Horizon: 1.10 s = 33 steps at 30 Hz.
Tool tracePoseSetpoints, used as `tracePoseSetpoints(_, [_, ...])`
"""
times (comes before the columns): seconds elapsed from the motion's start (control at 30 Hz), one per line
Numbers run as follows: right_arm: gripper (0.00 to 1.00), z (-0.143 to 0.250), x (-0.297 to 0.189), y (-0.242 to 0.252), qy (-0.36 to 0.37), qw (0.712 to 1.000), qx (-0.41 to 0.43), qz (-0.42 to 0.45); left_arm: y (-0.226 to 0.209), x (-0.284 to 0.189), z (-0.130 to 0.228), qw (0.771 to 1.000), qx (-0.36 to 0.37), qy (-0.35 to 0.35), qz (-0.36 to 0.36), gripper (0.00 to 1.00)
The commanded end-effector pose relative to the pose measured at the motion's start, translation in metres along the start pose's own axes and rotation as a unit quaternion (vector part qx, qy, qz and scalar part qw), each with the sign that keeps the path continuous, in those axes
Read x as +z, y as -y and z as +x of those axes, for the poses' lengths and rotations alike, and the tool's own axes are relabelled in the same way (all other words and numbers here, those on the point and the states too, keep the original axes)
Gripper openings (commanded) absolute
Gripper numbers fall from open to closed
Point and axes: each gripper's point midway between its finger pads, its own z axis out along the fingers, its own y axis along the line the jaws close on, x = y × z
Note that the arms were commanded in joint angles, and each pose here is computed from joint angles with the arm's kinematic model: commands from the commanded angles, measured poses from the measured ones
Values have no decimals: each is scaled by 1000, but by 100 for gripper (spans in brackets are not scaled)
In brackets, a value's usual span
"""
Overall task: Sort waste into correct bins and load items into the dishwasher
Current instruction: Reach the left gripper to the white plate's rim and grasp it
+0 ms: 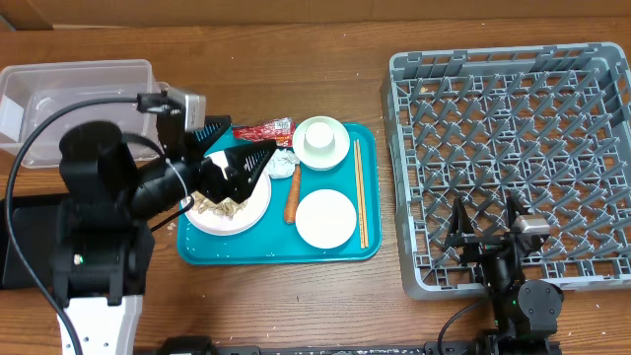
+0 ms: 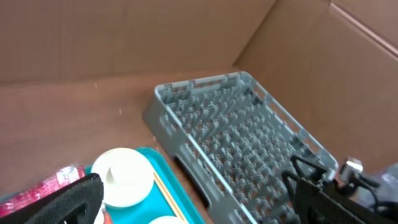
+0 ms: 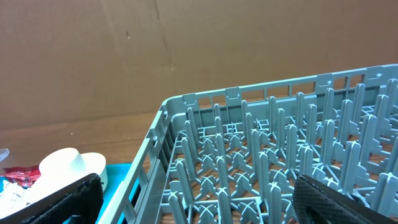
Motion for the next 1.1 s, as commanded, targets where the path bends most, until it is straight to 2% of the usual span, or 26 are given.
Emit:
tracePoseSetpoints(0.0, [100, 2, 0, 3, 2, 1000, -1, 7, -6, 9, 1, 999, -15, -34, -31, 100])
tracePoseSetpoints(0.1, [100, 2, 0, 3, 2, 1000, 0, 7, -36, 15, 22, 981, -37, -107, -157, 100])
tracePoseSetpoints(0.2, [100, 2, 0, 3, 2, 1000, -1, 7, -52, 21, 30, 954, -6, -155, -257, 100])
tracePoseSetpoints(0.27, [100, 2, 0, 3, 2, 1000, -1, 7, -49, 29, 31, 951, 10, -162, -263, 100])
tracePoseSetpoints(0.4, [100, 2, 0, 3, 2, 1000, -1, 7, -32, 57, 45, 958, 13, -190, -214, 100])
tracePoseSetpoints(0.47, [100, 2, 0, 3, 2, 1000, -1, 7, -41, 64, 51, 952, 10, -202, -231, 100])
tracePoseSetpoints(0.53, [100, 2, 0, 3, 2, 1000, -1, 7, -65, 61, 58, 931, -39, -200, -301, 100])
tracePoseSetpoints(0.63, [100, 2, 0, 3, 2, 1000, -1, 7, -105, 49, 78, 875, -117, -199, -426, 100])
tracePoseSetpoints(0.73, [100, 2, 0, 3, 2, 1000, -1, 7, -114, 57, 99, 859, -124, -241, -435, 100])
tracePoseSetpoints(0.87, [100, 2, 0, 3, 2, 1000, -1, 7, -117, 82, 131, 851, -152, -300, -404, 100])
tracePoseSetpoints(0.97, [100, 2, 0, 3, 2, 1000, 0, 7, -125, 89, 148, 840, -136, -339, -401, 100])
tracePoseSetpoints(1.07, [100, 2, 0, 3, 2, 1000, -1, 7, -140, 86, 167, 810, -149, -360, -439, 100])
